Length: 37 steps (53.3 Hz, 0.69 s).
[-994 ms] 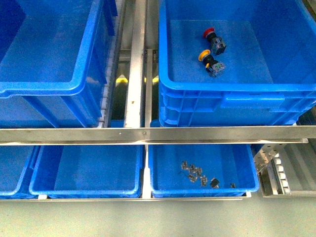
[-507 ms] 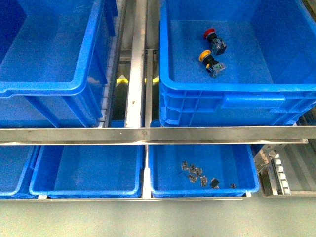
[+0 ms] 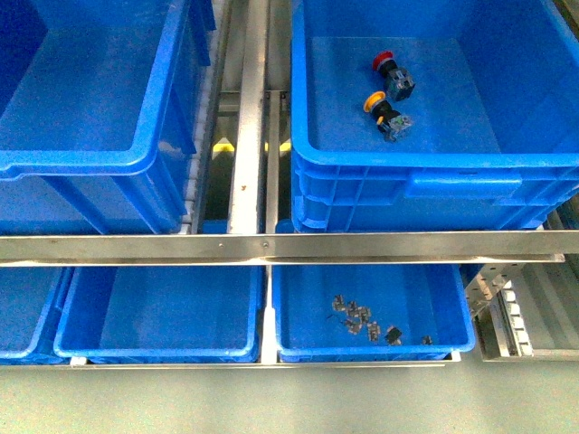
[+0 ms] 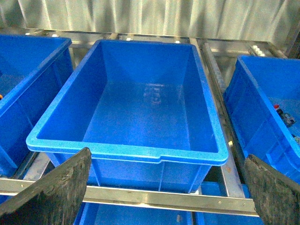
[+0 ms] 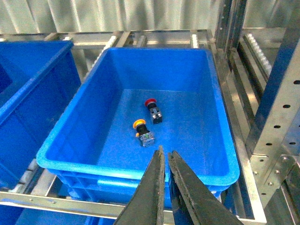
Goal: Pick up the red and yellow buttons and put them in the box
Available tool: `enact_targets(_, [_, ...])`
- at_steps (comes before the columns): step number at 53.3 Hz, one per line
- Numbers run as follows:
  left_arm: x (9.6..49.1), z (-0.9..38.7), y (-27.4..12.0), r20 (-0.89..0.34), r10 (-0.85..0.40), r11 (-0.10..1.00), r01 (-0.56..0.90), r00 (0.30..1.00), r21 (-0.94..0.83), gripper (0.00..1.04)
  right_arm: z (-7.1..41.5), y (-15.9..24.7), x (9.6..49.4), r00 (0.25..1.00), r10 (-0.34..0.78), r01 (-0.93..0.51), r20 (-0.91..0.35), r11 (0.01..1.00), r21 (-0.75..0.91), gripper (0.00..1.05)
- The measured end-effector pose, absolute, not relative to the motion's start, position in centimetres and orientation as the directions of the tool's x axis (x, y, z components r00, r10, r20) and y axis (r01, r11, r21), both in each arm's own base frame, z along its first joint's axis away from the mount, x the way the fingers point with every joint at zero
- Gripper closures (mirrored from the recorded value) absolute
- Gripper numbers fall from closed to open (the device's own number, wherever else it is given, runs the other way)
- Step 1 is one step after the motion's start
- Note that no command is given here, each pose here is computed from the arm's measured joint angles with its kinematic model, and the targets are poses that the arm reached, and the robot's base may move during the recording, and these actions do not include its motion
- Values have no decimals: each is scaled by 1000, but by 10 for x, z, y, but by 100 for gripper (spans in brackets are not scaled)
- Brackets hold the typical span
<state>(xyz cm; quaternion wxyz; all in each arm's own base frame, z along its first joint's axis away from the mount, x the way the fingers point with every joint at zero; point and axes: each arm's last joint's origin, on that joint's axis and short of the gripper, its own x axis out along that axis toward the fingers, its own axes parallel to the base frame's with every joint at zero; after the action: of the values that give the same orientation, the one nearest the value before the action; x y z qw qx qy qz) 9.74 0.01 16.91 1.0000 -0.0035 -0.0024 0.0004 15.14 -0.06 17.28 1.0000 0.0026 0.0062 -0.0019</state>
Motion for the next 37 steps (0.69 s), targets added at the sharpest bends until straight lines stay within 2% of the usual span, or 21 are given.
enact_targets(37, [97,169,0,5,1,1000,-1,1000,-7,8,174,0,122,1000,-2,2,21,1000,5,101])
